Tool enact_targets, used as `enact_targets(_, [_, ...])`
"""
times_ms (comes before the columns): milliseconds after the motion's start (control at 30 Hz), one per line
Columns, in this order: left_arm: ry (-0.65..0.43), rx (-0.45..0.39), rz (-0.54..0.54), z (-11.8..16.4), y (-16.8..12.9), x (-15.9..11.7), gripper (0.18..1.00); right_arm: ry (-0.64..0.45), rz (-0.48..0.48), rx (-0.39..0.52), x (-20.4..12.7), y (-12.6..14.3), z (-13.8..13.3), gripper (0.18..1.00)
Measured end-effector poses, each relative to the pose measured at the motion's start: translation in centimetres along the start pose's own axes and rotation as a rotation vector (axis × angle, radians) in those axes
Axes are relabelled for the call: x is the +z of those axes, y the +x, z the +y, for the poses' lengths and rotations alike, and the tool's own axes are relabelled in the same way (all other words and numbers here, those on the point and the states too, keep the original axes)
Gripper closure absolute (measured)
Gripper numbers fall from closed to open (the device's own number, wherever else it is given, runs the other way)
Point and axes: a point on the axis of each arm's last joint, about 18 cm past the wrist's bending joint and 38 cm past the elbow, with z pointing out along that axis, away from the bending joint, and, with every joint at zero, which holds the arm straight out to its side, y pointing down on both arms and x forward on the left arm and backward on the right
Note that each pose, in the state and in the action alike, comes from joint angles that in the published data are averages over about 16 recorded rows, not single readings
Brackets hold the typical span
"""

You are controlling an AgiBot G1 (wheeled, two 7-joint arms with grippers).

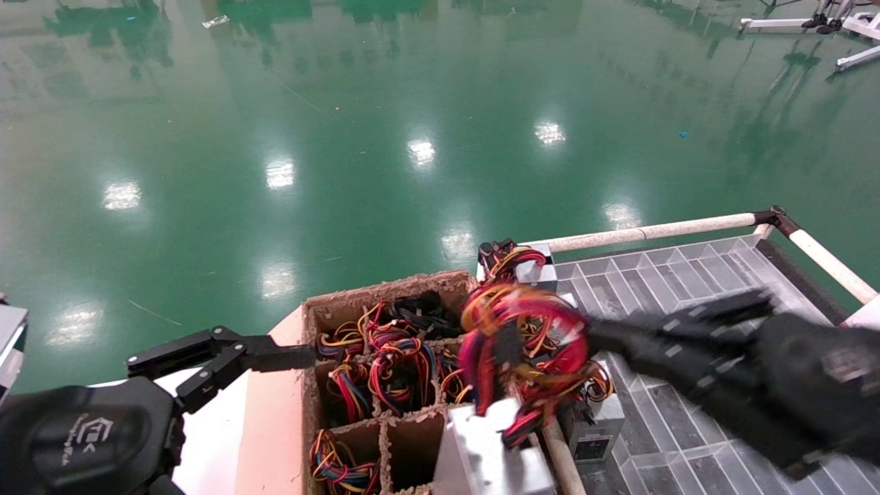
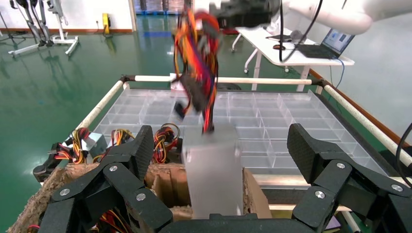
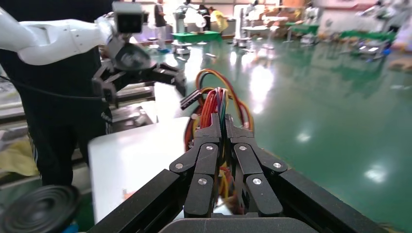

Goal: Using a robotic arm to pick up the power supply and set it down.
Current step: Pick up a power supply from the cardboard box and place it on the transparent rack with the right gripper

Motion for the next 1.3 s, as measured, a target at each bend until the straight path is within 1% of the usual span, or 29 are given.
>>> enact_targets(300, [0.0,0.0,0.0,0.0,0.0,0.0,0.184,-0.04,0.109,-0.068,-5.4,0.4,-2.9,0.984])
enact_targets(467, [0.0,0.0,0.0,0.0,0.0,0.0,0.184,-0.069,0.175,-0.075,-8.5,0.3,-3.5,0.984])
enact_targets(600, [0.0,0.0,0.0,0.0,0.0,0.0,0.184,-0.089,0.223,-0.07,-10.7,0.0,-3.5,0.984])
enact_targets(767, [0.0,0.0,0.0,0.0,0.0,0.0,0.184,-0.112,0.27,-0.051,-12.7,-0.3,-2.6,0.985])
enact_targets(967, [0.0,0.0,0.0,0.0,0.0,0.0,0.184,-0.143,0.309,-0.016,-14.2,-0.7,-0.4,0.985])
enact_targets(1133, [0.0,0.0,0.0,0.0,0.0,0.0,0.184,-0.167,0.329,0.012,-14.6,-0.9,1.9,0.985])
enact_targets(1300, [0.0,0.0,0.0,0.0,0.0,0.0,0.184,-0.179,0.33,0.023,-14.3,-0.8,3.5,0.985])
